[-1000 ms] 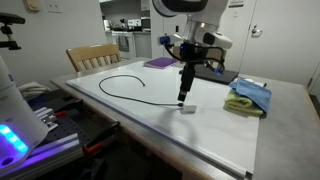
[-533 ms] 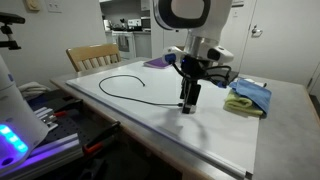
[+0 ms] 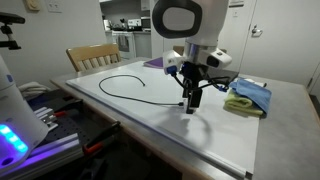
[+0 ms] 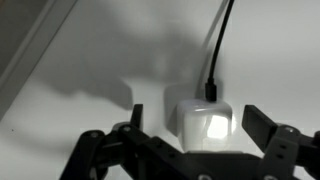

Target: Make a circle with the charger on the table

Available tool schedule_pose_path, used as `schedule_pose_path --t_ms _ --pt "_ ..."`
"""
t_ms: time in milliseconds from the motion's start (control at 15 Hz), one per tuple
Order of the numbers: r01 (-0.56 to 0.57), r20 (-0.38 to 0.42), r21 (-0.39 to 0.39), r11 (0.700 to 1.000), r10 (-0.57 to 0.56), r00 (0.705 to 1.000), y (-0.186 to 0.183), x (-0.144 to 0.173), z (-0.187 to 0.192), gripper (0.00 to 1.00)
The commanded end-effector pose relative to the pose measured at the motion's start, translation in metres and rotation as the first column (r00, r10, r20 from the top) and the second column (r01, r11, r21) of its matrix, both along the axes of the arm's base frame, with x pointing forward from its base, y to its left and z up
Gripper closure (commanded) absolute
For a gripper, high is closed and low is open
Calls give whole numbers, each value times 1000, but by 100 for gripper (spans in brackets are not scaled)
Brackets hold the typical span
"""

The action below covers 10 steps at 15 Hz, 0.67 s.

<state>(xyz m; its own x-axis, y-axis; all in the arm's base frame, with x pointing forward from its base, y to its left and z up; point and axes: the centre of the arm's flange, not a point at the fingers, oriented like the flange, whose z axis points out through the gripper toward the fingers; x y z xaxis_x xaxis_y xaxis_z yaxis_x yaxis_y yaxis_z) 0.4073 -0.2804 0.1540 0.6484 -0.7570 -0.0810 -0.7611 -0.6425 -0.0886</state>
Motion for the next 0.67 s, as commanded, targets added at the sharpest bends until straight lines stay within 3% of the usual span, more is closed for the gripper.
schedule_pose_path --t_ms 0,267,333,400,600 --pt "-8 39 20 1000 7 999 -5 -14 -10 0" --pt "-4 59 28 1000 3 998 -8 -22 -11 0" --pt "-5 64 30 1000 3 998 -9 -23 -11 25" --pt "-10 70 28 1000 8 998 -9 -24 -11 28" --pt "-21 80 14 1000 20 997 -11 -26 -11 48"
